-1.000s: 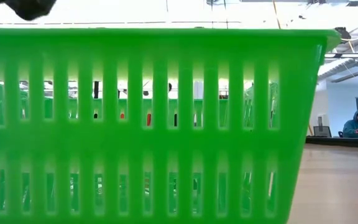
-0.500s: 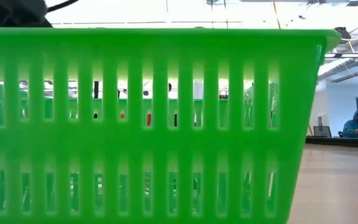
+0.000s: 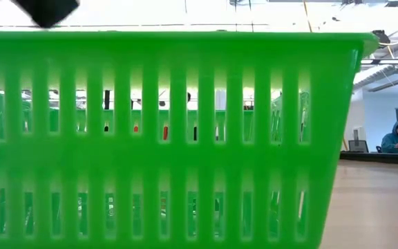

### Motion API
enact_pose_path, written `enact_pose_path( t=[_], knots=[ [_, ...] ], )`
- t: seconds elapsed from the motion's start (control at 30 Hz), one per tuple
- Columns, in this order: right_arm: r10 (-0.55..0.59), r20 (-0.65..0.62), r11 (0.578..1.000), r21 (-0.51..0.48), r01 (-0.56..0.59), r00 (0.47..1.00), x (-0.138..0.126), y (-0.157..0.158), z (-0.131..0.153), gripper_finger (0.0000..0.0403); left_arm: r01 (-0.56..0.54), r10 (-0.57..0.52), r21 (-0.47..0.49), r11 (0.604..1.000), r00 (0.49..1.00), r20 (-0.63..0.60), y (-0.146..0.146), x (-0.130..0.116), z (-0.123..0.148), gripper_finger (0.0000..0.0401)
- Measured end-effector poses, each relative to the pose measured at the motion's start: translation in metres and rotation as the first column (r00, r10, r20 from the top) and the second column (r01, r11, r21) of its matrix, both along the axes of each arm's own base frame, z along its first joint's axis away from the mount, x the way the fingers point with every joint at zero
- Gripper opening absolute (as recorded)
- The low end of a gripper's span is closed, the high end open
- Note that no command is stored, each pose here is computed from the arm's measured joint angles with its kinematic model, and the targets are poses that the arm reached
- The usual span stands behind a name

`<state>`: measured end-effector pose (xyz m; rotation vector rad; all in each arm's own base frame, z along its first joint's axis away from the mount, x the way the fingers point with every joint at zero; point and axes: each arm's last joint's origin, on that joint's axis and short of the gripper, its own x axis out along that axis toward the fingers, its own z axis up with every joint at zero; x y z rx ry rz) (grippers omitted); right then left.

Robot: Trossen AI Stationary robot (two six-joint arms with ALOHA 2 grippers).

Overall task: Stack baskets on shelf by color
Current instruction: Put the bottom left green basket on the shelf

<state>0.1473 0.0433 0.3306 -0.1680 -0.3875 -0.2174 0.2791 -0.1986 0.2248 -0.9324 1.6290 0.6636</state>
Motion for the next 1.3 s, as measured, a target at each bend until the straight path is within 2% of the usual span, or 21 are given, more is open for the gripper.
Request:
enact_pose_path(
  t=[0.07,0.13,0.2,0.3,0.4,0.5,0.57,0.63,0.7,0.73,0.83,0.93,1.03,1.1,1.3],
  knots=[
    [0.001,0.0,1.0,0.0,-0.001,1.0,0.0,0.0,0.0,0.0155,0.05,-0.051,0.044,0.998,0.999,0.017,0.006,0.001,0.026,0.0008],
    [0.001,0.0,1.0,0.0,-0.001,1.0,0.0,0.0,0.0,0.0155,0.162,-0.169,0.12,0.979,0.984,0.051,0.017,0.004,0.051,0.0009],
    [0.005,0.001,1.0,0.009,-0.005,1.0,0.0,0.0,0.0,0.0155,0.32,-0.344,0.213,0.923,0.935,0.09,0.033,0.01,0.074,0.0012],
    [0.024,0.001,0.998,0.05,-0.024,1.0,0.0,0.0,-0.001,0.0155,0.441,-0.5,0.331,0.835,0.858,0.12,0.064,0.025,0.096,0.0012],
    [0.044,-0.007,0.995,0.085,-0.043,0.999,0.001,0.001,-0.002,0.0155,0.473,-0.598,0.468,0.747,0.786,0.16,0.103,0.045,0.116,0.0008],
    [0.06,-0.018,0.992,0.116,-0.057,0.998,0.002,0.001,-0.004,0.0155,0.487,-0.707,0.623,0.613,0.69,0.156,0.144,0.065,0.133,0.0009],
    [0.07,-0.033,0.989,0.135,-0.065,0.997,0.003,0.001,-0.006,0.0155,0.456,-0.76,0.708,0.54,0.625,0.178,0.173,0.08,0.144,0.0015],
    [0.079,-0.049,0.986,0.151,-0.071,0.996,0.003,0.002,-0.008,0.0155,0.388,-0.795,0.784,0.484,0.57,0.209,0.203,0.094,0.153,0.0015],
    [0.09,-0.062,0.983,0.165,-0.078,0.994,0.004,0.002,-0.01,0.0155,0.302,-0.834,0.847,0.438,0.488,0.257,0.231,0.113,0.157,0.0009],
    [0.098,-0.07,0.982,0.171,-0.085,0.993,0.004,0.003,-0.011,0.0155,0.28,-0.847,0.861,0.424,0.459,0.268,0.243,0.121,0.154,0.0007],
    [0.125,-0.091,0.98,0.169,-0.108,0.988,0.002,0.007,-0.013,0.0155,0.254,-0.866,0.883,0.394,0.425,0.265,0.272,0.145,0.135,0.0012],
    [0.161,-0.109,0.974,0.179,-0.14,0.981,-0.001,0.011,-0.014,0.0155,0.296,-0.86,0.87,0.393,0.455,0.233,0.291,0.159,0.108,0.0016],
    [0.199,-0.122,0.964,0.204,-0.172,0.972,-0.004,0.015,-0.016,0.0155,0.325,-0.832,0.842,0.431,0.505,0.231,0.307,0.17,0.079,0.0008],
    [0.226,-0.136,0.955,0.225,-0.192,0.964,-0.005,0.017,-0.018,0.0155,0.345,-0.824,0.829,0.441,0.522,0.221,0.313,0.177,0.062,0.0007],
    [0.286,-0.139,0.934,0.263,-0.243,0.948,-0.008,0.024,-0.019,0.0155,0.363,-0.846,0.834,0.415,0.492,0.206,0.316,0.19,0.041,0.0026]
  ],
)
